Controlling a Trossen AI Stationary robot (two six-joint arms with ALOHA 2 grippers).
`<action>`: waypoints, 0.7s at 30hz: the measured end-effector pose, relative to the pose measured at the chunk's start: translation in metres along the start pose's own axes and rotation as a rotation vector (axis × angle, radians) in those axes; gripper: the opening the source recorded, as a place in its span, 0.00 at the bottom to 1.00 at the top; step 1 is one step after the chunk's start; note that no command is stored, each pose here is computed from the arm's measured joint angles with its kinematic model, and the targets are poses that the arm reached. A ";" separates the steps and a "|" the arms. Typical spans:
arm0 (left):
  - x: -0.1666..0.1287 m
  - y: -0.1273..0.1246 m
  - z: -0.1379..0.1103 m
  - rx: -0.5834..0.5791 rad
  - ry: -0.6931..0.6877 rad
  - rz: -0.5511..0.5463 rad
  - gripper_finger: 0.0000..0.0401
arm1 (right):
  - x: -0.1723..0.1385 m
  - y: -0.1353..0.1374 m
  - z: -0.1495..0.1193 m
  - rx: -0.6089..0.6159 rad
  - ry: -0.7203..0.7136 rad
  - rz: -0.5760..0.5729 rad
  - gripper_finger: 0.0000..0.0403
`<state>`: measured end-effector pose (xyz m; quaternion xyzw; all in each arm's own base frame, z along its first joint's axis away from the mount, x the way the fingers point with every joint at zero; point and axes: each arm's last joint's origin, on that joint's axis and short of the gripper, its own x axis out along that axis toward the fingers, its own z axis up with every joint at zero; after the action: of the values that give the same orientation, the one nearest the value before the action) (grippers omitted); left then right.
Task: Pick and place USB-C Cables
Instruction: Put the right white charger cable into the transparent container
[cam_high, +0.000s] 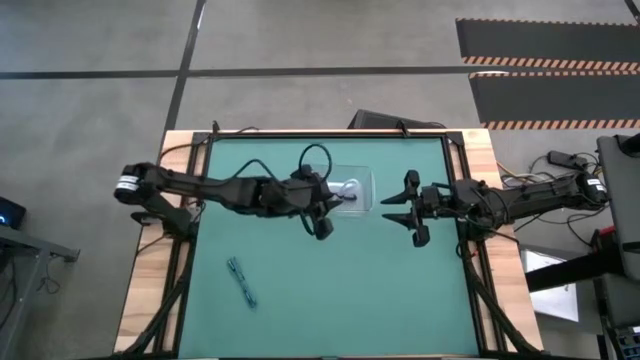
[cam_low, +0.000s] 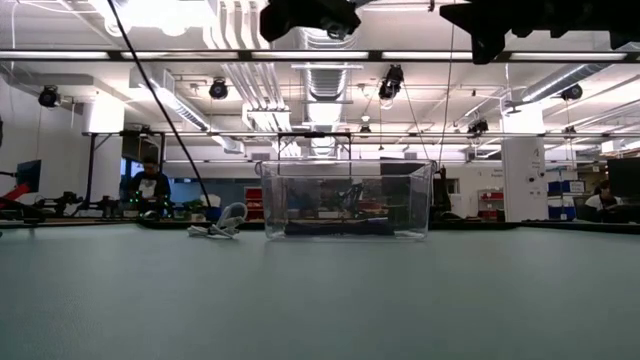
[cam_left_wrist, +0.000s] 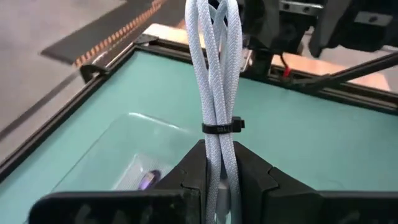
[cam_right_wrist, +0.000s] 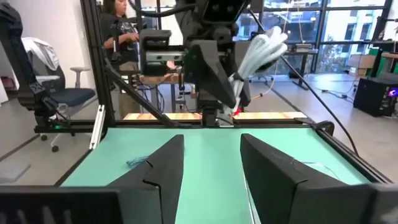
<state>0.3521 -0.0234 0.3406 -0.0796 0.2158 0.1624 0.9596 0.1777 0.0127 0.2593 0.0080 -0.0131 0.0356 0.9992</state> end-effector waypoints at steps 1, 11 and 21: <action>-0.002 0.002 0.003 -0.007 0.031 0.011 0.08 | 0.000 0.000 0.000 0.000 0.000 0.000 0.36; -0.008 0.011 0.030 -0.050 0.188 -0.004 0.08 | -0.001 0.000 0.001 -0.038 -0.008 0.000 0.31; 0.013 0.022 0.047 0.000 0.258 0.005 0.08 | -0.009 0.000 0.006 -0.097 -0.026 0.000 0.28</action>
<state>0.3737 0.0117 0.3754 -0.0994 0.3375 0.1533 0.9234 0.1689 0.0120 0.2650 -0.0399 -0.0276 0.0346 0.9982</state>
